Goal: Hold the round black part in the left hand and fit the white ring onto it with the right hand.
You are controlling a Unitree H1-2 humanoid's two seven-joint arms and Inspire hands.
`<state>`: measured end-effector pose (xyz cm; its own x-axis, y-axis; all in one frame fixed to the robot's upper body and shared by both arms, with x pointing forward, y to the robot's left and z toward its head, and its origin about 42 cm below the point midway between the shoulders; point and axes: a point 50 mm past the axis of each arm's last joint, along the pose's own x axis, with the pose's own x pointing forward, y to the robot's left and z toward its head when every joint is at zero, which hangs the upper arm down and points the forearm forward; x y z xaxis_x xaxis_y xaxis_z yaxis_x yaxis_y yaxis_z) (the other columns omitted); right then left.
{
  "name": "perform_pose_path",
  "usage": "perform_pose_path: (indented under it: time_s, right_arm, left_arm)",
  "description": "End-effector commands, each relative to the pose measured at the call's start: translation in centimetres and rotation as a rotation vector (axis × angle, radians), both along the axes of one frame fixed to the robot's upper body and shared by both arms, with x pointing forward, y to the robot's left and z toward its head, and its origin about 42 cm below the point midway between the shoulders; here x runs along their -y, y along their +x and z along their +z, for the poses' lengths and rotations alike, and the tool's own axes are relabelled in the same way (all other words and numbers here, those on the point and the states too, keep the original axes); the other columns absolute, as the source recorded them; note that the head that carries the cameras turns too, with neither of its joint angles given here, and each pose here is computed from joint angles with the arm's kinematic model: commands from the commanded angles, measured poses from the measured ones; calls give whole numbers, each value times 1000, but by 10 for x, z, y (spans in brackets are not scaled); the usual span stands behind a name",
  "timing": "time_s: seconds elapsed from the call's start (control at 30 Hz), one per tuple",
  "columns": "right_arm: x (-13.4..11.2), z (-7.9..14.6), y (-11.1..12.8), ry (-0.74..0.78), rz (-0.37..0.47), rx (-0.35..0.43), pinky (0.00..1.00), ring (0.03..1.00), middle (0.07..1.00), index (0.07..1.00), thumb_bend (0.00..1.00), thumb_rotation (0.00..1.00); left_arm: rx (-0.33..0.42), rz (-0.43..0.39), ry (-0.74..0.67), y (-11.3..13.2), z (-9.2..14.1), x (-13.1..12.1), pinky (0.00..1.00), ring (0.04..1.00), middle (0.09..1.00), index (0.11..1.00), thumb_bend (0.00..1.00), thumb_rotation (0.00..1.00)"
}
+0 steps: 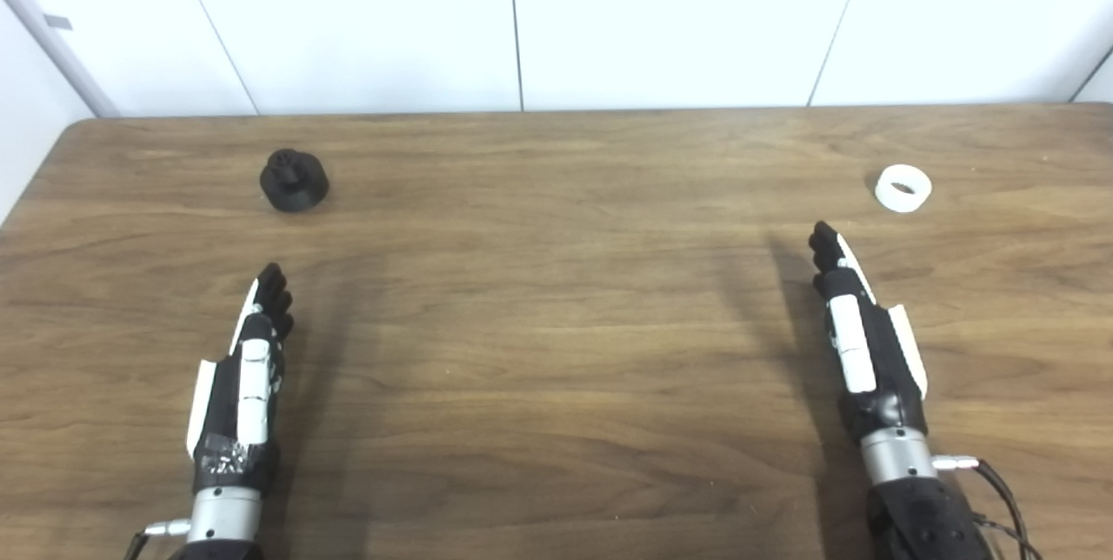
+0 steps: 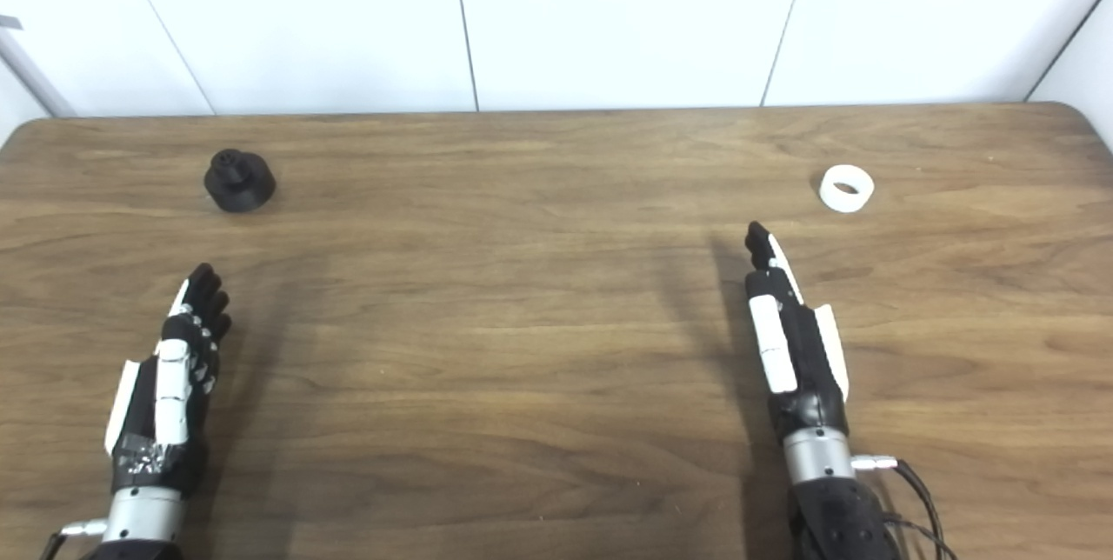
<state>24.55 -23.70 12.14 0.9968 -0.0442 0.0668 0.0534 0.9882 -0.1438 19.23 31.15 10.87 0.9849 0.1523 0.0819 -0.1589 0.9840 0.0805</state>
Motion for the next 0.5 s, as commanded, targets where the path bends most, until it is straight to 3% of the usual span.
perform_pose_path:
  time_s: [0.0, 0.47]
  right_arm:
    - [-4, 3, -3, 22, 5, 10, 1000, 982, 959, 945, 568, 1000]
    - [0, 1, -4, 9, 6, 8, 1000, 980, 956, 943, 567, 1000]
  left_arm:
    - [-10, 2, 13, -1, 1, -4, 1000, 1000, 1000, 999, 497, 1000]
    - [-11, -3, 9, -2, -1, -1, 1000, 1000, 1000, 996, 488, 1000]
